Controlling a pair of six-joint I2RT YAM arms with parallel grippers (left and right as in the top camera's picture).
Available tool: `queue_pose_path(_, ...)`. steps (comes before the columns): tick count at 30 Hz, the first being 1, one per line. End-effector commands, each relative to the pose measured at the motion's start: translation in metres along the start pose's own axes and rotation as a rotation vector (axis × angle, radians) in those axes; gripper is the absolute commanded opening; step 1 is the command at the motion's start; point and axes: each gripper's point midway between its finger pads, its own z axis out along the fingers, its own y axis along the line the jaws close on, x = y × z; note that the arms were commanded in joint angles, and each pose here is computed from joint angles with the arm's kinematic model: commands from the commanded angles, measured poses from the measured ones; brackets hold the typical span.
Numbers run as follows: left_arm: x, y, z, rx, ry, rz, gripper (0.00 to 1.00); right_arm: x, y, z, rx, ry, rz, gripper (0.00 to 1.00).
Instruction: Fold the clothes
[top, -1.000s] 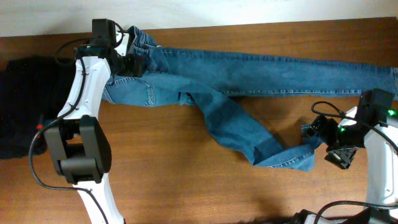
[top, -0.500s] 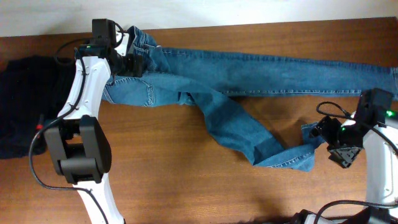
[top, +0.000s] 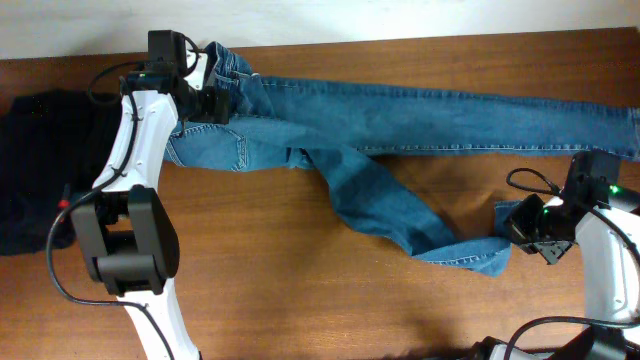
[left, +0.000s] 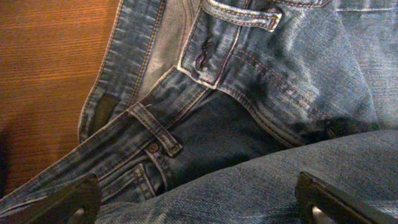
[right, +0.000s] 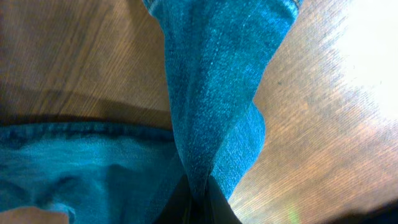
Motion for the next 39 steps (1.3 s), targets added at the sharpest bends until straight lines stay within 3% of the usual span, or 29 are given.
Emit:
queue_pose_path(1,-0.003,-0.002,-0.001,0.011,-0.007,0.017,0.99,-0.007,0.002,-0.004,0.003,-0.025,-0.084,0.04)
queue_pose_path(6,-0.003,-0.002,-0.001,0.011,-0.007,0.017,0.99,-0.032,0.015,-0.032,-0.004,-0.124,-0.252,0.04)
queue_pose_path(11,-0.003,-0.002,-0.001,0.011,-0.007,0.017,0.99,-0.067,0.008,-0.071,0.114,-0.285,-0.260,0.04)
queue_pose_path(19,-0.003,-0.002,-0.001,0.011,-0.007,0.017,0.99,-0.109,0.018,-0.098,0.189,-0.473,-0.479,0.04)
queue_pose_path(25,-0.003,-0.002,-0.001,0.011,-0.007,0.017,0.99,-0.142,-0.002,-0.124,0.362,-0.627,-0.433,0.03)
queue_pose_path(32,-0.003,-0.002,-0.001,0.011,-0.007,0.017,0.99,-0.173,-0.017,-0.145,0.354,-0.747,-0.378,0.04)
queue_pose_path(39,-0.003,-0.002,-0.001,0.011,-0.007,0.017,0.99,-0.212,-0.020,-0.145,0.247,-0.818,-0.434,0.04)
